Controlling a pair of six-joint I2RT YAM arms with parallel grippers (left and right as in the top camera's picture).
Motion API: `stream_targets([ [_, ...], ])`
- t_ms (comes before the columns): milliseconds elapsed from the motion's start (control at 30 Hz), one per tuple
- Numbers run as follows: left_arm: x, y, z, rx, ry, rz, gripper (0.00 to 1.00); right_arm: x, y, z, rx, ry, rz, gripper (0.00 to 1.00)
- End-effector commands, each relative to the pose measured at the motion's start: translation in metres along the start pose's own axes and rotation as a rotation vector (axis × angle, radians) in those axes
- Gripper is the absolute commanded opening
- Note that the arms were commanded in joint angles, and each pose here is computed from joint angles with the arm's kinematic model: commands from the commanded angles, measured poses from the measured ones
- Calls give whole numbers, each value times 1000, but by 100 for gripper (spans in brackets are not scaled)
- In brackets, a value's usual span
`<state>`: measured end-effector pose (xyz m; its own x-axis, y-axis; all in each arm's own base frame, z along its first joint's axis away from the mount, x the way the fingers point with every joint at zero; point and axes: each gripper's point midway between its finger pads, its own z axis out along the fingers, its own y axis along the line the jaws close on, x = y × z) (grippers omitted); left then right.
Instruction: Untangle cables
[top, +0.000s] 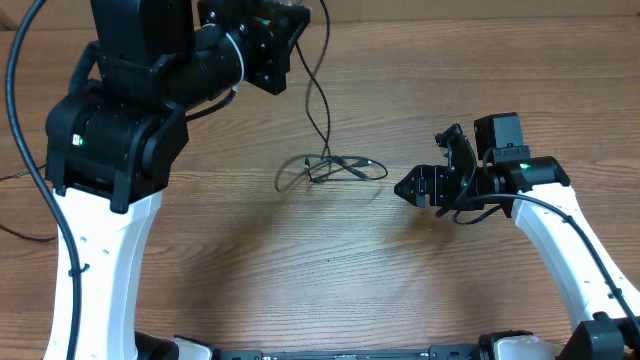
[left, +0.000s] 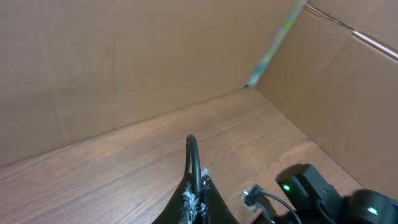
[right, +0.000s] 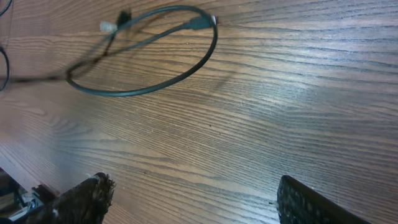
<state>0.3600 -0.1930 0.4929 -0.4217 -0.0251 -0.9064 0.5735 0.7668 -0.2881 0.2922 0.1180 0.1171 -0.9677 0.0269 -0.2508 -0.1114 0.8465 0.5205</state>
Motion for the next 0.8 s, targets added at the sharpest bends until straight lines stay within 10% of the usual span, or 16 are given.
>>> stream_targets([
  [0,-13,9,-6,-57,-51,34,4,-6,6,-7,-12,-30,-17,84],
  [767,-114,6,-52,-131,-492,65,4,-14,8,-7,-17,-63,-36,84],
])
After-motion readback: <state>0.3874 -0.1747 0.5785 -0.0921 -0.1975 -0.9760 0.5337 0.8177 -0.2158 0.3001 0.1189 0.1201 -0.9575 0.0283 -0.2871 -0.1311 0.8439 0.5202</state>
